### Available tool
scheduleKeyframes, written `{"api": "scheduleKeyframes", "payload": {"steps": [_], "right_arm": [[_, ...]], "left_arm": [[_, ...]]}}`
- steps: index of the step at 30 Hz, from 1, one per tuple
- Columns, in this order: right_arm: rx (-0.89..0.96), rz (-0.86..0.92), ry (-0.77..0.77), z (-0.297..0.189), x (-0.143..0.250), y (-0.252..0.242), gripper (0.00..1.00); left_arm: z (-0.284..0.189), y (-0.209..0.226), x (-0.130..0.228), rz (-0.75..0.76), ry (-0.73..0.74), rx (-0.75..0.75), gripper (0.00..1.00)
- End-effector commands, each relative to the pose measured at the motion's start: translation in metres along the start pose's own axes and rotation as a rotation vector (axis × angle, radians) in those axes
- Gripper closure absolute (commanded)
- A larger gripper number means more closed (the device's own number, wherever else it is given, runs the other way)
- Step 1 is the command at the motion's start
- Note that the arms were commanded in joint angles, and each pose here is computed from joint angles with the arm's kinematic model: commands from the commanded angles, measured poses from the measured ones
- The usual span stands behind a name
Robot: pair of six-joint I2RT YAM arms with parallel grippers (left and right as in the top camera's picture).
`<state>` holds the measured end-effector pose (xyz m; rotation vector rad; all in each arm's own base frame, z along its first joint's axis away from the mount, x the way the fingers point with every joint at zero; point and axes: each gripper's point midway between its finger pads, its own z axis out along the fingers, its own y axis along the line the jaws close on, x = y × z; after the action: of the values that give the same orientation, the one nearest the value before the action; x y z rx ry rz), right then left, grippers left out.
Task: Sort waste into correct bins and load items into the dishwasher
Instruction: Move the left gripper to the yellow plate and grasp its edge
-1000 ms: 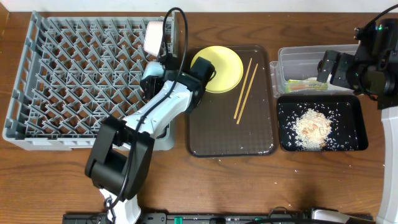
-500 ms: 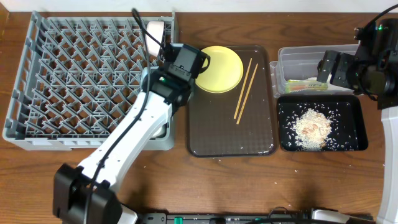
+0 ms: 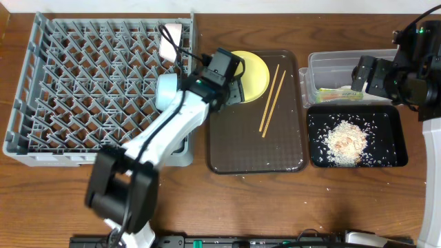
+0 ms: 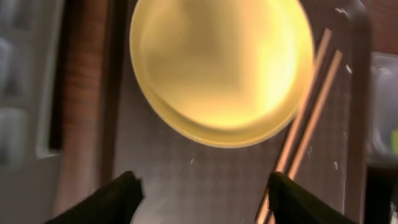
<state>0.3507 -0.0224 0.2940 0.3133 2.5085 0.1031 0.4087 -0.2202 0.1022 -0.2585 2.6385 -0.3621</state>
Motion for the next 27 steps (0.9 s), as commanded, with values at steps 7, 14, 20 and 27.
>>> {"api": "scheduleKeyframes", "payload": {"steps": [7, 14, 20, 27], "right_arm": [[0.006, 0.000, 0.000, 0.000, 0.000, -0.001, 0.01], [0.006, 0.000, 0.000, 0.000, 0.000, -0.001, 0.01], [0.006, 0.000, 0.000, 0.000, 0.000, -0.001, 0.01], [0.006, 0.000, 0.000, 0.000, 0.000, -0.001, 0.01]], "left_arm": [[0.043, 0.024, -0.004, -0.252, -0.073, -0.145, 0.40], [0.069, 0.029, 0.004, -0.274, -0.068, -0.168, 0.44], [0.084, 0.024, 0.000, -0.278, -0.091, -0.141, 0.47], [0.087, 0.025, 0.002, -0.276, -0.089, -0.142, 0.55]]}}
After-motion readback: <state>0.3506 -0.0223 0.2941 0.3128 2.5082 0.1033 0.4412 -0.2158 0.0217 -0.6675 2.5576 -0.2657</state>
